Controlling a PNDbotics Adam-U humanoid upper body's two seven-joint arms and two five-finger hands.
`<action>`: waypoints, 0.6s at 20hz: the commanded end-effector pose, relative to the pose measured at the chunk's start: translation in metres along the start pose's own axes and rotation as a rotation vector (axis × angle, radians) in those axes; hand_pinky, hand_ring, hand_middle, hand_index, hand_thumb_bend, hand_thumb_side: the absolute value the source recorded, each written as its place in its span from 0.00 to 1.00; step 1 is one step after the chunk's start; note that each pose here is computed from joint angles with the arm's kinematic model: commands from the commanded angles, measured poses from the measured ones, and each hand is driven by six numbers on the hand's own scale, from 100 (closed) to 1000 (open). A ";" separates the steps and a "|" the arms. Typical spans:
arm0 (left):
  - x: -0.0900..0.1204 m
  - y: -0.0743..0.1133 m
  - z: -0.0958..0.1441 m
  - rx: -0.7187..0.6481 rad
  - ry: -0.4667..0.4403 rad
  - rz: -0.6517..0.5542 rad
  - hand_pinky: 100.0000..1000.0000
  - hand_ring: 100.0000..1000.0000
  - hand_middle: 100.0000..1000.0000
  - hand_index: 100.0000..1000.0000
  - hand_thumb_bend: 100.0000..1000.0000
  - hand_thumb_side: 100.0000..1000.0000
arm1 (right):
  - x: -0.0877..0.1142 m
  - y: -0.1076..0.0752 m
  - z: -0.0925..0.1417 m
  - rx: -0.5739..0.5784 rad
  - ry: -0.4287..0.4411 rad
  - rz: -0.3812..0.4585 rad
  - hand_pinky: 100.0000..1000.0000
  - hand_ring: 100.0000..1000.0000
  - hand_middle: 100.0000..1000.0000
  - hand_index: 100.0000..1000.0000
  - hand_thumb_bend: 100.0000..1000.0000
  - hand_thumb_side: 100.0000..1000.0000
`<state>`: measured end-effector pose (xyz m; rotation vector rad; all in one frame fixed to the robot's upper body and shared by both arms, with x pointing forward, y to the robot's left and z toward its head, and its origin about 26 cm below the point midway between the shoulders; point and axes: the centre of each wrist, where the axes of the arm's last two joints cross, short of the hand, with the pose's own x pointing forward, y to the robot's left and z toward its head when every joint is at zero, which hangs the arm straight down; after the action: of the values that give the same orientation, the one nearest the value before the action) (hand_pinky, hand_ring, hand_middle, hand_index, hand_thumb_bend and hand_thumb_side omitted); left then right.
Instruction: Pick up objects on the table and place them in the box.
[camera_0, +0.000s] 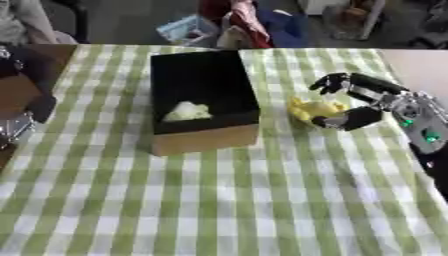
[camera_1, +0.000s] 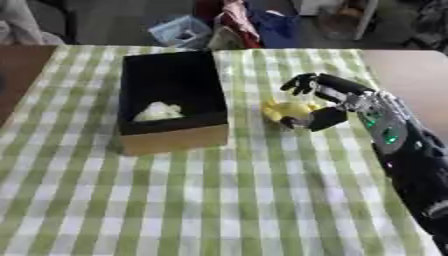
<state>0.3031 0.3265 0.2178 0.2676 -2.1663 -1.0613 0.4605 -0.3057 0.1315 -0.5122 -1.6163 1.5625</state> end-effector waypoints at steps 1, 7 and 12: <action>0.006 0.007 -0.002 0.000 -0.020 -0.026 0.57 0.45 0.51 0.74 0.19 0.33 | -0.003 -0.009 -0.002 -0.030 0.039 0.036 0.79 0.78 0.81 0.88 0.32 0.50; 0.007 0.006 -0.001 -0.002 -0.022 -0.027 0.57 0.45 0.51 0.74 0.19 0.33 | -0.012 0.005 -0.002 -0.025 0.114 0.058 0.77 0.76 0.79 0.87 0.31 0.50; 0.007 0.006 0.000 -0.002 -0.017 -0.030 0.57 0.45 0.51 0.74 0.19 0.33 | -0.023 0.015 0.005 -0.020 0.178 0.066 0.76 0.74 0.77 0.85 0.30 0.49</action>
<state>0.3019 0.3260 0.2149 0.2603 -2.1632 -1.0625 0.4634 -0.3159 0.0985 -0.6479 -1.4908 1.5126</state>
